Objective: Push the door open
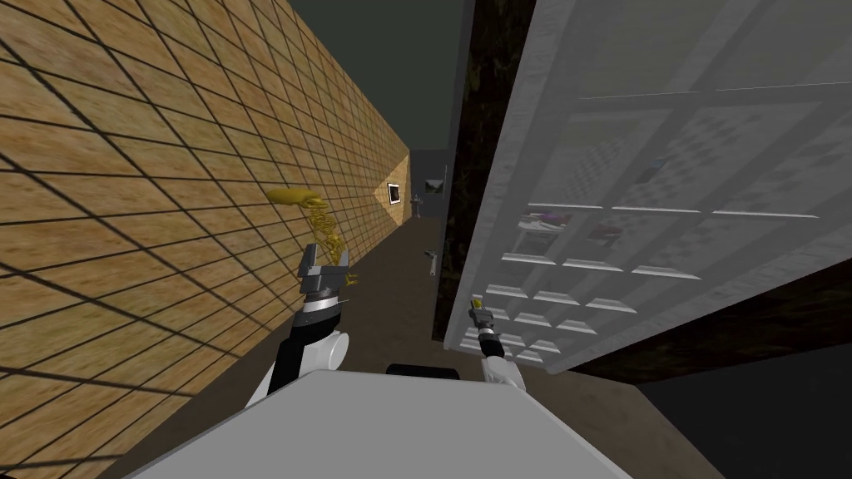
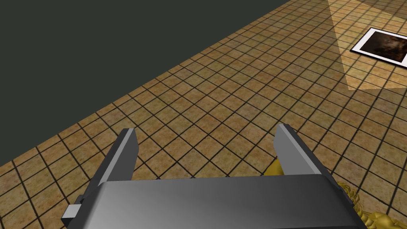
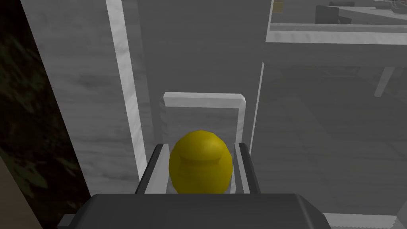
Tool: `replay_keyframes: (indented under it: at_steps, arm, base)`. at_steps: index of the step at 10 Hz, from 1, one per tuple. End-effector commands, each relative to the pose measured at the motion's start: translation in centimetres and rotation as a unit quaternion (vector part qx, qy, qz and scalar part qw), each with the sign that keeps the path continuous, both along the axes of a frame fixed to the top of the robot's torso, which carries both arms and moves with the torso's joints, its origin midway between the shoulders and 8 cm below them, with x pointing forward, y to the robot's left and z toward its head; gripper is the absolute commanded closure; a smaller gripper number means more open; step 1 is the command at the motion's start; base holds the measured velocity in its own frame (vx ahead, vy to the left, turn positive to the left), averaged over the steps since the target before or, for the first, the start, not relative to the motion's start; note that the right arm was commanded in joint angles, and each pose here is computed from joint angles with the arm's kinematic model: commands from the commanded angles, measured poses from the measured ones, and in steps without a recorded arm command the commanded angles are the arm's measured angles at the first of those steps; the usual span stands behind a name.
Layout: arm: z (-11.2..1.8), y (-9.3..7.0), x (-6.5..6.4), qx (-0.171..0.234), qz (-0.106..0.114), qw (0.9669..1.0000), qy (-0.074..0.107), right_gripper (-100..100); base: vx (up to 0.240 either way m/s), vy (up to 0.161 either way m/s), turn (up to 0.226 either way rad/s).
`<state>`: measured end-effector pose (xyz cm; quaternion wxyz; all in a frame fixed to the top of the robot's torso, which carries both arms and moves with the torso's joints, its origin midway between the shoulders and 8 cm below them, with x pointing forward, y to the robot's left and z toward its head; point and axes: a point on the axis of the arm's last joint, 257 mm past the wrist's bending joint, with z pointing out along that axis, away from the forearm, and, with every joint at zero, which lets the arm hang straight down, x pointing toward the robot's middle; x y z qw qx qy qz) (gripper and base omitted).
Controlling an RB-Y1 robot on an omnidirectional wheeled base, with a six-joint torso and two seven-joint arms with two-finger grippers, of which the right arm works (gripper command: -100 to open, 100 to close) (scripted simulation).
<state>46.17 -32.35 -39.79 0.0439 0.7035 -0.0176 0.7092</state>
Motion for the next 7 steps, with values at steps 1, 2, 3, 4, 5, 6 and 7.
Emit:
replay_keyframes:
  at_steps: [1,2,3,4,5,6,7]
  arm:
    - [0.1,-0.1,0.0,-0.007,0.013,0.9999,0.0,100]
    - [0.3,0.1,0.1,-0.01,0.021,0.9997,-0.001,100]
    - [0.4,0.4,0.2,-0.013,0.031,0.9994,-0.001,100]
    - [0.5,1.0,0.3,-0.017,0.047,0.9988,-0.002,100]
    - [0.5,1.2,0.3,-0.018,0.053,0.9984,-0.002,100]
    - [0.5,1.8,0.4,-0.019,0.065,0.9977,-0.002,100]
    - [0.6,2.4,0.4,-0.02,0.078,0.9967,-0.002,100]
  base:
    - [-0.185,-0.082,0.039]
    - [-0.187,-0.103,0.034]
    - [-0.192,-0.097,0.026]
    - [-0.188,-0.128,0.007]
    - [-0.188,-0.109,0.006]
    - [-0.197,-0.09,0.007]
    - [-0.192,-0.117,0.004]
